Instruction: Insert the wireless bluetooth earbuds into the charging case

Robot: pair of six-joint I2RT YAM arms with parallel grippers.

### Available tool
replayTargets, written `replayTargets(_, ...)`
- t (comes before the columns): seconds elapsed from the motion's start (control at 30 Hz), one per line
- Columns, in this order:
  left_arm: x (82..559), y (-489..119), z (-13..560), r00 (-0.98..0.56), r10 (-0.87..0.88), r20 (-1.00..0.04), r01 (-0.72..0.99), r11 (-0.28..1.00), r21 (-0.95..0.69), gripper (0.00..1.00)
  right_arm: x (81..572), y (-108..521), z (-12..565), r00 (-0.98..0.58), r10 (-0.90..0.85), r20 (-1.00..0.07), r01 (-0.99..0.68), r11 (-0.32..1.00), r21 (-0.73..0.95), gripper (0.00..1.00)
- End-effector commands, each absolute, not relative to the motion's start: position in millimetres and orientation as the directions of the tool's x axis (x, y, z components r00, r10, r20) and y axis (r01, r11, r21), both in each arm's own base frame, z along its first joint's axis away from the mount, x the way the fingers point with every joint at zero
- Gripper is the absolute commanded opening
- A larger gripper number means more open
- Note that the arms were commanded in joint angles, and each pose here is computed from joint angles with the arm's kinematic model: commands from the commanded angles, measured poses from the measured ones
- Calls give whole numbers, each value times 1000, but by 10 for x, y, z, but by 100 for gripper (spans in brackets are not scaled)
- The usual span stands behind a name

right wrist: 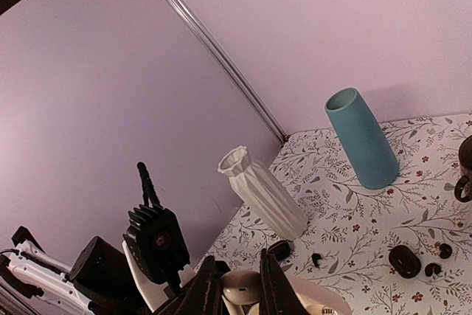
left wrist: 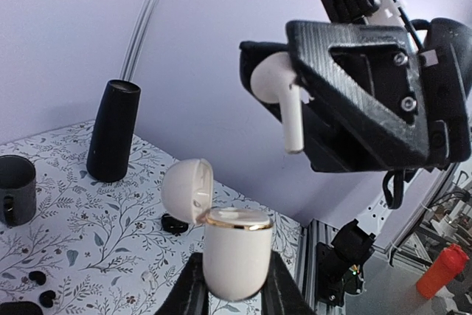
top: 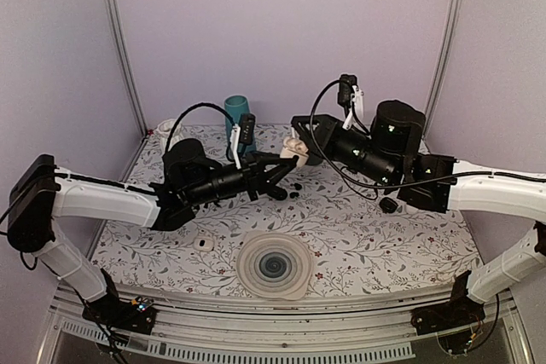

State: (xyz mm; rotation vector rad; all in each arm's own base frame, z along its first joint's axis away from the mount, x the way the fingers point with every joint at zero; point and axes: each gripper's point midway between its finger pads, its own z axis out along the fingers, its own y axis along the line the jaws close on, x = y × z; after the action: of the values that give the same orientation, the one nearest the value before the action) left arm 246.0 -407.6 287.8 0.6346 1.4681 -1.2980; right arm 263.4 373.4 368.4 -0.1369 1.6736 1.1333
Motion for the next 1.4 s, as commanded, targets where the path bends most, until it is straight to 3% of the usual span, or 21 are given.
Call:
replayTargets(0.0, 2376, -4083, 3201, -254, -269, -929, 907, 269, -325, 0, 2601, 3803, 3606, -448, 422, -788, -589, 525, 615, 15)
replayTargets(1.37, 2363, -3948, 3596, -149, -315, -937, 910, 328, -255, 0, 2500, 3957, 3409, -478, 358, -802, -616, 515, 597, 16)
